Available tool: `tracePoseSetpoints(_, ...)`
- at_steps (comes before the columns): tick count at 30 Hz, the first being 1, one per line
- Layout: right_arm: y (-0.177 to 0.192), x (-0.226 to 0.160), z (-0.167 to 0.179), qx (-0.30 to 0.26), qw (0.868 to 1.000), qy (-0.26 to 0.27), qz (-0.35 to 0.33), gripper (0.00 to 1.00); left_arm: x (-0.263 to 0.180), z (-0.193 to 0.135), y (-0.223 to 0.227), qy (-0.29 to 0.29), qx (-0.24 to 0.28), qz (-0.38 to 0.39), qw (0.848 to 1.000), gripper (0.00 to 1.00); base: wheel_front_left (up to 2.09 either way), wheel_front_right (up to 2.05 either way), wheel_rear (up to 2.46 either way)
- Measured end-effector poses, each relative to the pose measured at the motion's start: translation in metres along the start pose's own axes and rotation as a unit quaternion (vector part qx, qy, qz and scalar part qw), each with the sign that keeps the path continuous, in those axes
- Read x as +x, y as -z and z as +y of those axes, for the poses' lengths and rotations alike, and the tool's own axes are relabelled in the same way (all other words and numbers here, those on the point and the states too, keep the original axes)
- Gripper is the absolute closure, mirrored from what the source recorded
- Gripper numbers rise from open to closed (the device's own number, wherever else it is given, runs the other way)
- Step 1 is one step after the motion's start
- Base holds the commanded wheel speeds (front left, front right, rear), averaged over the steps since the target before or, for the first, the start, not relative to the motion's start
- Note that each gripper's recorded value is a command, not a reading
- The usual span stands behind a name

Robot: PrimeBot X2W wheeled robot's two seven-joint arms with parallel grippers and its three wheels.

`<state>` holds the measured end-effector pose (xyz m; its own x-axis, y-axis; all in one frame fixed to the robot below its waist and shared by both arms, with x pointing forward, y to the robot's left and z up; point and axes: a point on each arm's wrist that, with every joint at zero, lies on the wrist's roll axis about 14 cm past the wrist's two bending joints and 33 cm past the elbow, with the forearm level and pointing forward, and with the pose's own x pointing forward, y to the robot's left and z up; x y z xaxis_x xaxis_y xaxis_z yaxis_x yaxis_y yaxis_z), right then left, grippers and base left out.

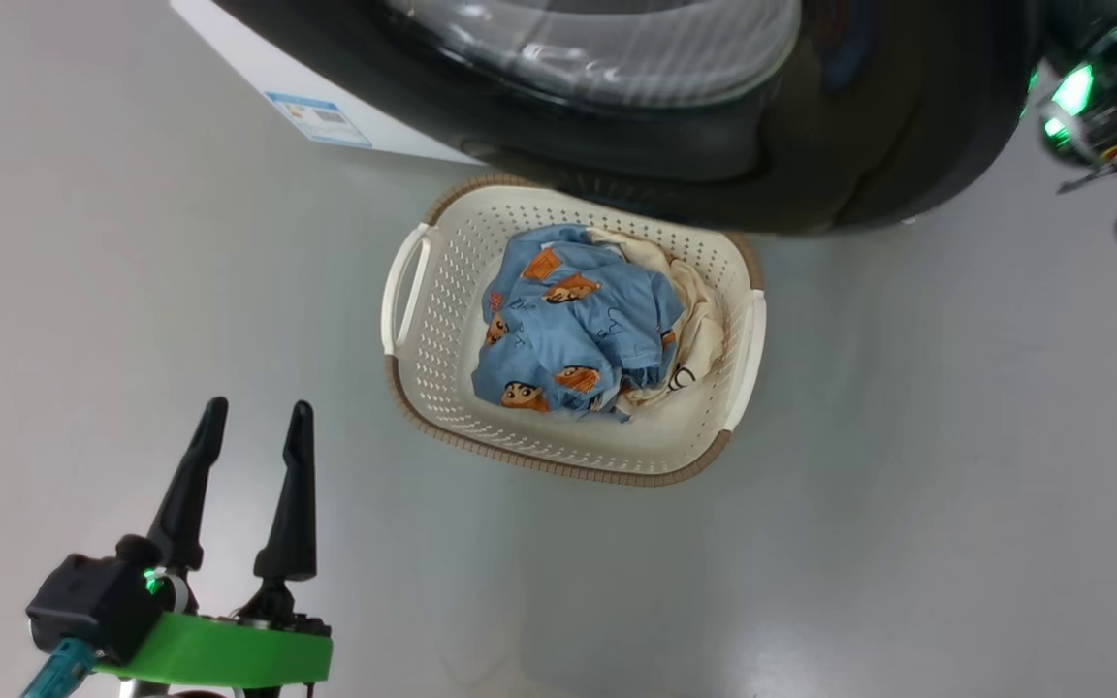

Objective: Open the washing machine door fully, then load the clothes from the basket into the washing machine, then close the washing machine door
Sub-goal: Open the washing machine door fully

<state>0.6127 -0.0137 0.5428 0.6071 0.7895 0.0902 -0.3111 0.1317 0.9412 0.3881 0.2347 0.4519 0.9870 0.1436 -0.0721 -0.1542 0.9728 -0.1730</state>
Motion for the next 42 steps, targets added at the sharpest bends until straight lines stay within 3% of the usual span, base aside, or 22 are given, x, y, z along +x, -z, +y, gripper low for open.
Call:
tracePoseSetpoints(22, 0.073, -0.028, 0.046, -0.010, 0.997, -0.001, 0.072, 1.00, -0.011, -0.022, -0.036, 0.035, -0.030, -0.053, 0.998, 0.00, 0.00, 0.00, 0.00)
tracePoseSetpoints(42, 0.165, -0.031, 0.089, -0.006, 0.984, -0.037, 0.173, 1.00, -0.029, -0.030, -0.055, 0.047, -0.044, -0.080, 0.995, 0.00, 0.00, 0.00, 0.00)
